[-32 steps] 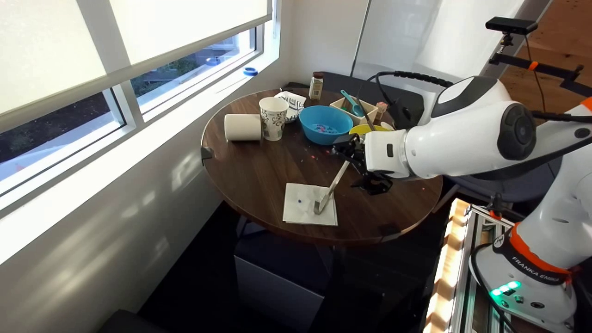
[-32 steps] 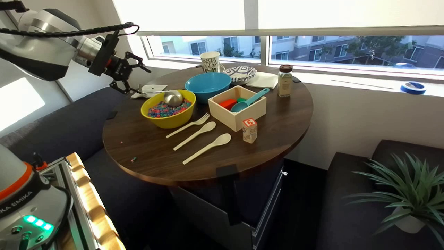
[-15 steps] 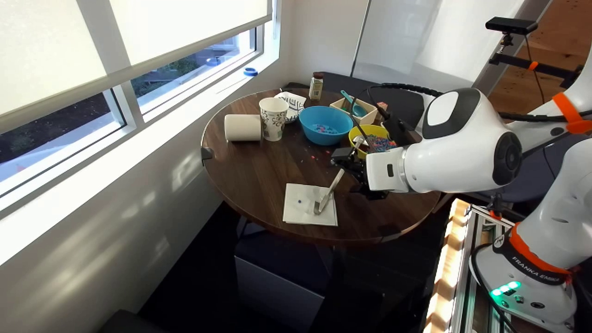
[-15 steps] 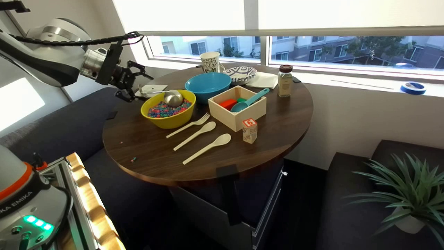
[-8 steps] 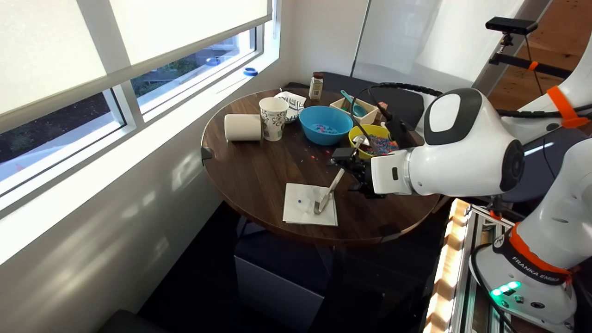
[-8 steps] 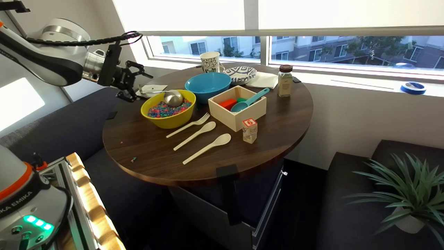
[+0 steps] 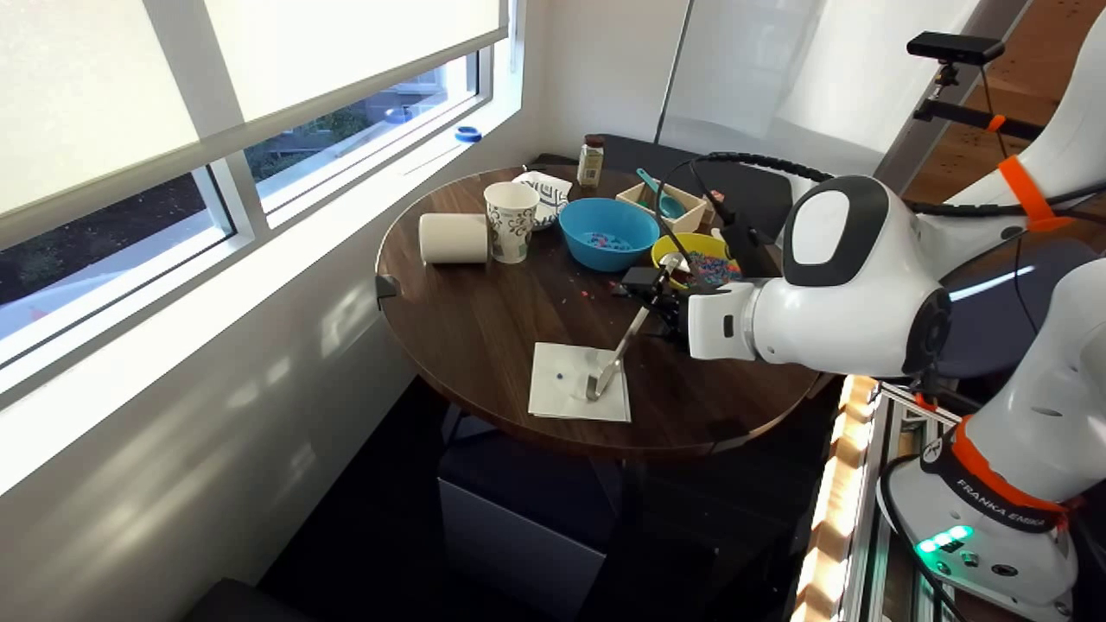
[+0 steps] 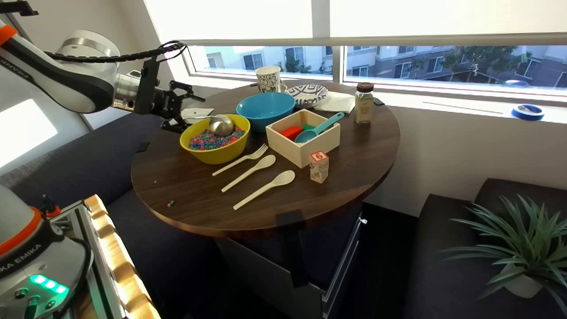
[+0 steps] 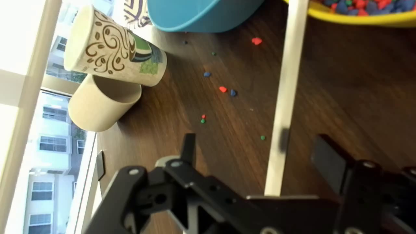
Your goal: Pick up the silver utensil, scoop some of the substance from the yellow bowl and pour it into the blue bowl, put the silver utensil back on the yellow bowl and table
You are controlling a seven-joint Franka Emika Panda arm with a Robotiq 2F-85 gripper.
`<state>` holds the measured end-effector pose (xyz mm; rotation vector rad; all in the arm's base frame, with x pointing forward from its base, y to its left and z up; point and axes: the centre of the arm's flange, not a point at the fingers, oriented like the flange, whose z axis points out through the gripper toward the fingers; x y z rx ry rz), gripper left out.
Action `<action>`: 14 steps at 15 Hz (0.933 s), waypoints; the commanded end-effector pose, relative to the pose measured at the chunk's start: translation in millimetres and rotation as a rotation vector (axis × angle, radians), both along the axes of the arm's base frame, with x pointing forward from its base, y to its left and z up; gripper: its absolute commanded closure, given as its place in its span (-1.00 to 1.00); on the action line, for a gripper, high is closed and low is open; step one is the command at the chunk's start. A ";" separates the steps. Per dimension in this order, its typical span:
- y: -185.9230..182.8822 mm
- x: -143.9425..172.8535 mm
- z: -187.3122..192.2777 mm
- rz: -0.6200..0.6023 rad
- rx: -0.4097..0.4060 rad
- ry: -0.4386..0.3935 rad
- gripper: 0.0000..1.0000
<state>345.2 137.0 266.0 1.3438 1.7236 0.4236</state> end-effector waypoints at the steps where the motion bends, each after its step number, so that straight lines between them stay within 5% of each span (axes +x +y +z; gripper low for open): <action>1: -11.7 -8.8 -19.5 -0.016 -0.025 -0.036 -0.24; 2: -11.1 -8.6 -20.3 -0.018 -0.032 -0.041 -0.02; 6: -1.4 -12.5 -18.1 -0.015 -0.048 -0.042 0.18; 14: 22.8 -25.1 -7.2 0.002 -0.063 -0.017 0.04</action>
